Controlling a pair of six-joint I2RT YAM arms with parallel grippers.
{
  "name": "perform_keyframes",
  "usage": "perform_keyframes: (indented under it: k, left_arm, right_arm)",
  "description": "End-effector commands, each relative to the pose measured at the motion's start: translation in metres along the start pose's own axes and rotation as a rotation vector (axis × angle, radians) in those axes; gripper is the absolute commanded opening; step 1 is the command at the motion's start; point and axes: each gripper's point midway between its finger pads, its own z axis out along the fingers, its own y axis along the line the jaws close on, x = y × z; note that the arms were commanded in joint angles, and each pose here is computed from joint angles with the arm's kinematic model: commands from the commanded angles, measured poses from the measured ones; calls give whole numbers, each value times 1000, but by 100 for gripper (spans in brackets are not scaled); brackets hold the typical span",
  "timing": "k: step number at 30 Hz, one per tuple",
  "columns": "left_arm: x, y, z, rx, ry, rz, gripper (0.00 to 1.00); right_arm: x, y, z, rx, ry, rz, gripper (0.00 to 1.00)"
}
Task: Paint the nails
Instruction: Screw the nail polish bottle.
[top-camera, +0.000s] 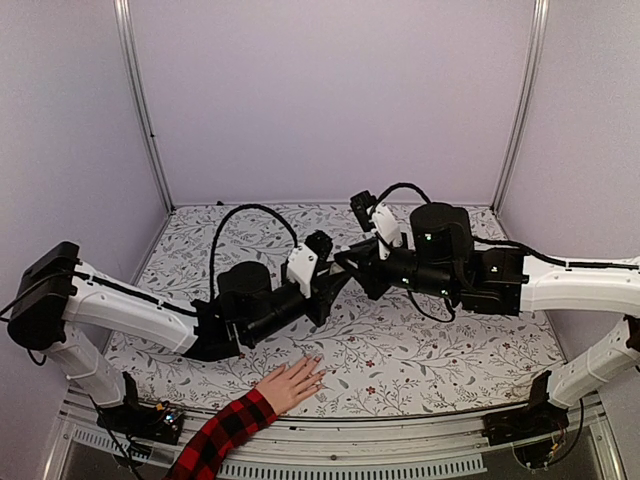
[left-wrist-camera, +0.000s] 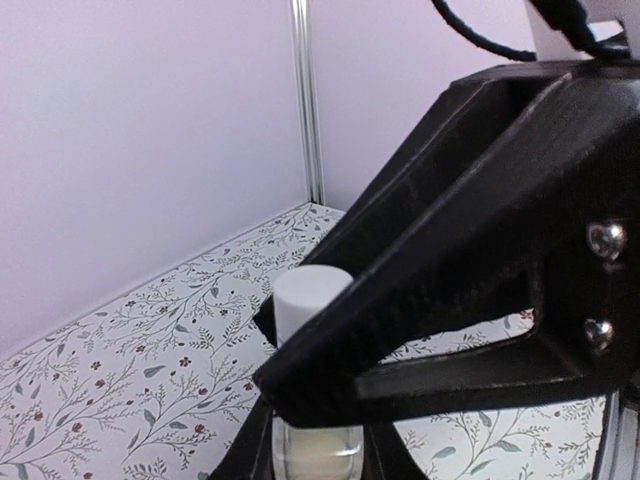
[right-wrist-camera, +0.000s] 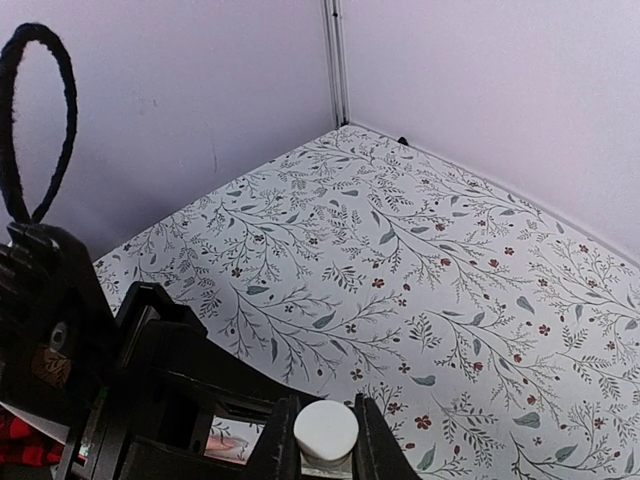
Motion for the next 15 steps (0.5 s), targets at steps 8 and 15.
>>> perform_keyframes:
  k: [8, 15]
  left_arm:
    - [-54, -29, -29, 233, -156, 0, 0]
    - [-51, -60, -46, 451, -121, 36, 0]
  right_arm:
    - [-15, 23, -31, -121, -78, -35, 49]
    - [-23, 44, -61, -267, -136, -122, 66]
